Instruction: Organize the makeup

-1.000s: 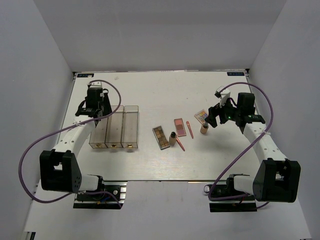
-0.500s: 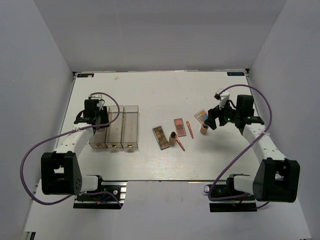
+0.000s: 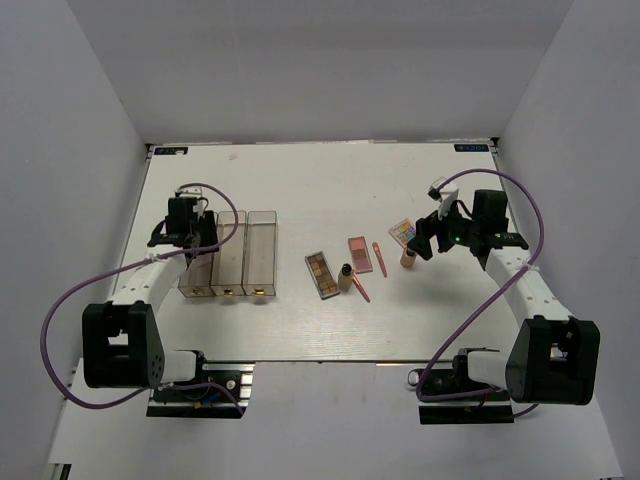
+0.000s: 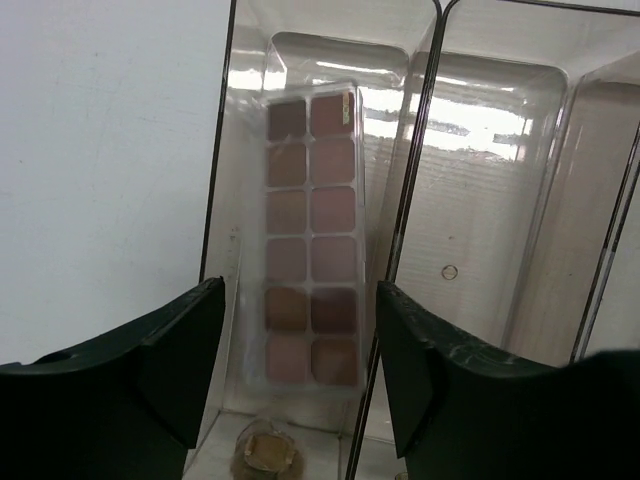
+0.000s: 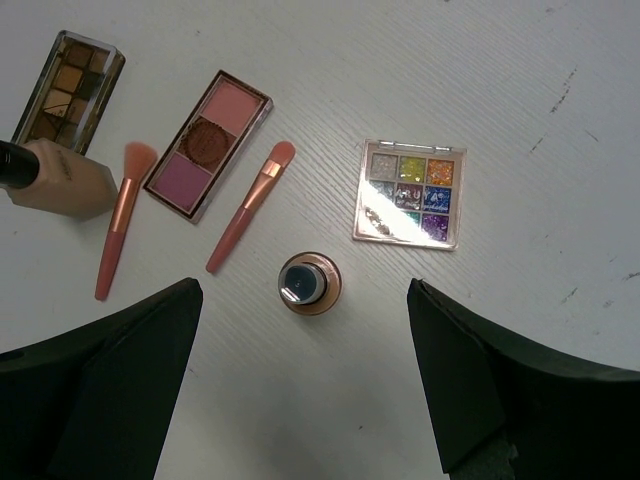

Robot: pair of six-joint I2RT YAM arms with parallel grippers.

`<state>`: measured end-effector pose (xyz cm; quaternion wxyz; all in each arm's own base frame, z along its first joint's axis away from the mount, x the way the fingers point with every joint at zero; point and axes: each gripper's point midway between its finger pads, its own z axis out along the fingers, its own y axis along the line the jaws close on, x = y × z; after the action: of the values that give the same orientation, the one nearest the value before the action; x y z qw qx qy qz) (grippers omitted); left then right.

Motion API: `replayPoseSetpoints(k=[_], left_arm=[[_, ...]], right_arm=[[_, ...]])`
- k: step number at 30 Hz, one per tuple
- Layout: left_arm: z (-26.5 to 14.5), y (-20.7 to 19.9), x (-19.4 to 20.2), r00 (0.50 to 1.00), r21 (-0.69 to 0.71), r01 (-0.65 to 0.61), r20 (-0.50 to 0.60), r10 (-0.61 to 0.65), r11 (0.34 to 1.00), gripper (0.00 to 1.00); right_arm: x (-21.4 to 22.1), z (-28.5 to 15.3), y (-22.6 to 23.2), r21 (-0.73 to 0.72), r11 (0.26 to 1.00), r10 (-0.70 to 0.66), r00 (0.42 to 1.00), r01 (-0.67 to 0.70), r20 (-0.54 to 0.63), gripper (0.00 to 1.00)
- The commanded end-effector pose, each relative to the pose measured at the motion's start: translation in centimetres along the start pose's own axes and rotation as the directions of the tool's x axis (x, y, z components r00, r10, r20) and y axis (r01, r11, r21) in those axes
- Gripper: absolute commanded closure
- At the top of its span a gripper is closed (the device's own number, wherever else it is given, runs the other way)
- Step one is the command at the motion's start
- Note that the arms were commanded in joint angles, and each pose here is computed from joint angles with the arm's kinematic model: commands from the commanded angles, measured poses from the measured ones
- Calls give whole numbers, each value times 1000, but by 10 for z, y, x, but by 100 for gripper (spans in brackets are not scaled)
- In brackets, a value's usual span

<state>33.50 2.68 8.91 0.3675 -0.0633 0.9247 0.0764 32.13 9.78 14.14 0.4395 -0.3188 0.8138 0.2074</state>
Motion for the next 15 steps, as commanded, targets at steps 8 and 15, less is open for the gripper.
replayPoseSetpoints(k=[8, 15], left_arm=[[-18, 5, -43, 994, -9, 41, 104, -40, 999, 22], [-64, -57, -103, 965, 322, 16, 242, -99, 947, 30]], right_arm=[[-14, -3, 5, -42, 998, -42, 998, 44, 37, 11], [-18, -4, 6, -50, 997, -54, 998, 56, 43, 11]])
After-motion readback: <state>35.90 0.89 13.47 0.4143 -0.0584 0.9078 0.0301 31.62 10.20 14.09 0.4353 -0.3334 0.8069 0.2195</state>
